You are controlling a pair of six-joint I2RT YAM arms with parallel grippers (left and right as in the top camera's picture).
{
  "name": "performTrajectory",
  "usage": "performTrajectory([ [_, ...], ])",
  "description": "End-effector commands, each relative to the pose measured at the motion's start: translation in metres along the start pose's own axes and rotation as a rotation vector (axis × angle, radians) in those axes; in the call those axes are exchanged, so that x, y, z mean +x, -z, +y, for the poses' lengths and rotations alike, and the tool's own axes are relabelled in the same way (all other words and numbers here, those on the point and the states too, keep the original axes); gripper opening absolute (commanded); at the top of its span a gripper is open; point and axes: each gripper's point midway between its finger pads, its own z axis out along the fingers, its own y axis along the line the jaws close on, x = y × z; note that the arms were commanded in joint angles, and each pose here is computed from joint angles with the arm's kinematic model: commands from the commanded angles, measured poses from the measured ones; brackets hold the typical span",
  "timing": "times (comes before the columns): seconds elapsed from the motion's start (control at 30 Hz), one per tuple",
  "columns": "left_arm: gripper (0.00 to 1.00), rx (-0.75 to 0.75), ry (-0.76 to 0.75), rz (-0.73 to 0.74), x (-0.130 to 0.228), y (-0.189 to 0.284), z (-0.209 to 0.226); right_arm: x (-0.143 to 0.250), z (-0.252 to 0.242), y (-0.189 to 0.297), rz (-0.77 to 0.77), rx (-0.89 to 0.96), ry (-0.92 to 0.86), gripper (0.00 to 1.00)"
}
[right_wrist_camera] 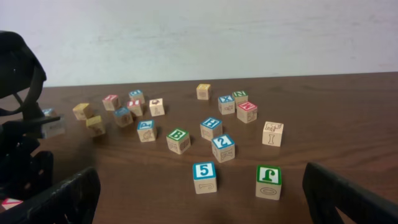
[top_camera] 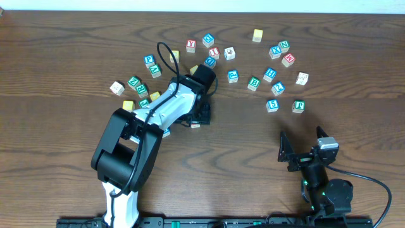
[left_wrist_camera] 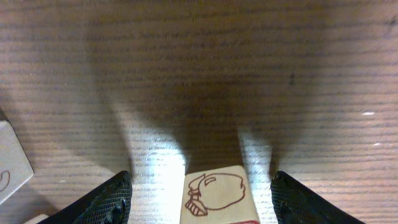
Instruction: Spell out AI2
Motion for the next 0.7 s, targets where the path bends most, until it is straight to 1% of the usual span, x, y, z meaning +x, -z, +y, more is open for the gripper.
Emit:
performTrajectory([
  [0.0, 0.69, -0.024, -0.017, -0.007, 0.0003, -0.0008, 0.0049, 0.0005, -0.0006, 0.0002, -0.001, 0.001, 0.01, 0.99],
  [0.1, 0.59, -0.037, -0.017, -0.006, 0.0009, -0.0004, 0.0072, 0.0005, -0.0006, 0.0002, -0.001, 0.001, 0.01, 0.99],
  [0.4, 0.57, -0.036, -0.02, -0.008, 0.0006, 0.0004, 0.0071, 0.0005, -0.0006, 0.0002, -0.001, 0.001, 0.01, 0.99],
  [0.47, 0.5, -0.034, -0.036, -0.011, 0.0, 0.0015, 0.0068, 0.0005, -0.0006, 0.0002, -0.001, 0.001, 0.01, 0.99],
  [0.6, 0.43, -0.03, -0.039, -0.019, -0.0016, 0.0044, 0.006, 0.0005, -0.0006, 0.0002, -0.001, 0.001, 0.01, 0.99],
  [0.67, 0.43, -0.028, -0.039, -0.025, -0.0027, 0.0063, 0.0055, 0.0005, -0.0006, 0.0002, -0.001, 0.001, 0.01, 0.99],
])
